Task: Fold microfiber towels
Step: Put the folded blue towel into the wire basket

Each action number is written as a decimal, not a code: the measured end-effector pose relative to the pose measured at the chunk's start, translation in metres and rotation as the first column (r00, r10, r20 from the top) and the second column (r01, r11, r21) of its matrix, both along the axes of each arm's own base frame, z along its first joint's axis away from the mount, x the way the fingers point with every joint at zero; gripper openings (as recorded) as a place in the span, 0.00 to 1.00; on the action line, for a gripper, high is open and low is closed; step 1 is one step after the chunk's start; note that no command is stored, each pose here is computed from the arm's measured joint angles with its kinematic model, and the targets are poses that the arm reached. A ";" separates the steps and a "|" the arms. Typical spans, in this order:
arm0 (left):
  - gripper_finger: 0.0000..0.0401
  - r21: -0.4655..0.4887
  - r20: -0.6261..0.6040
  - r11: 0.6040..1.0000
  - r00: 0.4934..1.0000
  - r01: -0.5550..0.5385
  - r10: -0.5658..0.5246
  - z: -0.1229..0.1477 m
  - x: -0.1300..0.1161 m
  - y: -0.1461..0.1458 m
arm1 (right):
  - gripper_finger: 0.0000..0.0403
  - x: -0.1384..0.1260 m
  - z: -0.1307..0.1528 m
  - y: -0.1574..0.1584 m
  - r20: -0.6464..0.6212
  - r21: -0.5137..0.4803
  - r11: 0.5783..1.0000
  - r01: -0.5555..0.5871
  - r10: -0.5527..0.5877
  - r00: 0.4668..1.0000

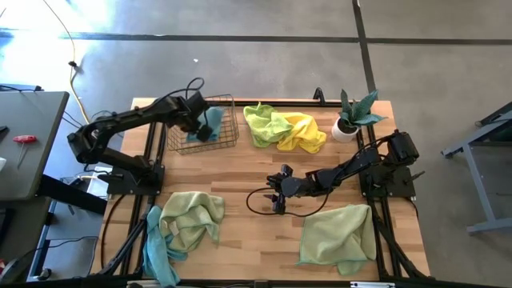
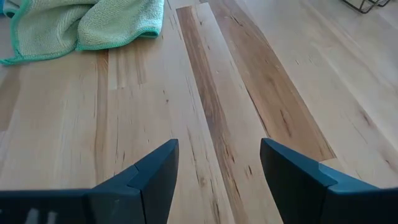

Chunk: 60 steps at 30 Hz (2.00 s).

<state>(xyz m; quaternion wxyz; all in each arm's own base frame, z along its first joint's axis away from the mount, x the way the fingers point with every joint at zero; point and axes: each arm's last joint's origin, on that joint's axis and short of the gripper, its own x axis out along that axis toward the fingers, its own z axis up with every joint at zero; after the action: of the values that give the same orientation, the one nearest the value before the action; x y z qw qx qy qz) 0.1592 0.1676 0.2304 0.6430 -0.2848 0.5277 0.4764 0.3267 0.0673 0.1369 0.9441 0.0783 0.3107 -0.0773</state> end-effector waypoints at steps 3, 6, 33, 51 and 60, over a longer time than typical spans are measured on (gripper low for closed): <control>0.00 0.009 -0.048 0.999 0.998 -0.031 0.031 -0.007 -0.007 0.001 | 0.55 0.000 0.000 0.000 0.000 0.000 1.000 0.000 0.000 1.000; 0.00 0.040 -0.069 0.997 0.995 -0.065 0.068 -0.007 -0.010 0.004 | 0.55 0.000 0.000 0.000 0.000 0.000 1.000 0.000 0.000 1.000; 0.00 0.113 0.354 0.994 0.935 -0.007 -0.034 0.060 0.034 0.010 | 0.55 0.000 0.000 0.000 0.000 0.000 1.000 0.000 0.000 1.000; 0.00 0.088 0.216 0.994 0.976 -0.059 0.039 0.041 0.023 0.006 | 0.55 0.000 0.000 0.000 0.000 0.000 1.000 0.000 0.000 1.000; 0.00 0.126 0.500 0.992 0.865 -0.019 -0.047 0.068 0.043 0.016 | 0.55 0.000 0.000 0.000 0.000 0.000 1.000 0.000 0.000 1.000</control>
<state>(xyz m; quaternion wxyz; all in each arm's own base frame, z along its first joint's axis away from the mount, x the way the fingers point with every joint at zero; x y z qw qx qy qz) 0.2019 0.1838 0.2983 0.7782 -0.3537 0.3132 0.4138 0.3266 0.0672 0.1368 0.9441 0.0782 0.3108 -0.0775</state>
